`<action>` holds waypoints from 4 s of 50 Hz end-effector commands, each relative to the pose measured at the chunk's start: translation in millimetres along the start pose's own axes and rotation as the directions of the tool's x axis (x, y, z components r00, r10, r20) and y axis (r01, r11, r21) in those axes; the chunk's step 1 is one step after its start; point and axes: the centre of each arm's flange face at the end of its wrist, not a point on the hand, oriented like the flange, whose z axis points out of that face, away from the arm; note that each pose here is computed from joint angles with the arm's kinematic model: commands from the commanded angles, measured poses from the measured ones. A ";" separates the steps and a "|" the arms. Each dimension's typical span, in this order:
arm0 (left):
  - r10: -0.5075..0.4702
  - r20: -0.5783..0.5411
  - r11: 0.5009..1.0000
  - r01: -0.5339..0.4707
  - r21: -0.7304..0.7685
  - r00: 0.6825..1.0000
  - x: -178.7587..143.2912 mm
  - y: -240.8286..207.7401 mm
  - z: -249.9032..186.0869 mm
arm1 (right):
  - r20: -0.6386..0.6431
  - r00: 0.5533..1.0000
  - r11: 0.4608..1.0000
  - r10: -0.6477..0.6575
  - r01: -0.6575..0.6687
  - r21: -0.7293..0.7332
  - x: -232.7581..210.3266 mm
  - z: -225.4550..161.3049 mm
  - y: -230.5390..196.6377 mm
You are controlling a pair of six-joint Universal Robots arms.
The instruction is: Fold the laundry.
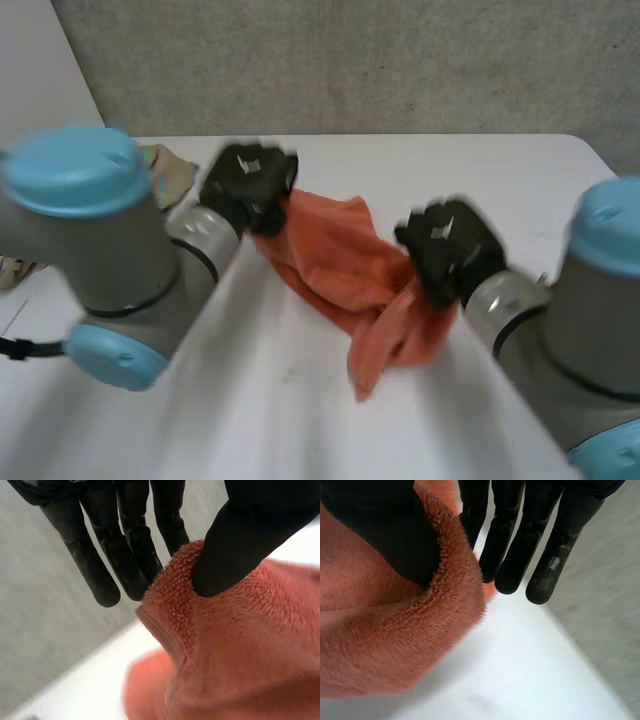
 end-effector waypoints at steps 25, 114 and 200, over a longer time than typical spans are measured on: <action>-0.083 0.035 0.963 0.071 0.259 0.996 -15.4 -81.2 -37.2 | -0.299 0.941 0.961 0.159 -0.078 0.265 125.4 30.9 -70.0; -0.087 0.067 0.861 0.109 -0.496 0.994 -17.5 126.4 -87.7 | 0.267 0.964 0.997 -0.014 0.034 -0.071 7.4 85.8 81.6; -0.002 0.115 0.960 0.034 -0.277 0.993 -55.7 85.6 13.9 | 0.115 0.984 0.967 0.133 -0.104 -0.232 36.5 57.5 30.2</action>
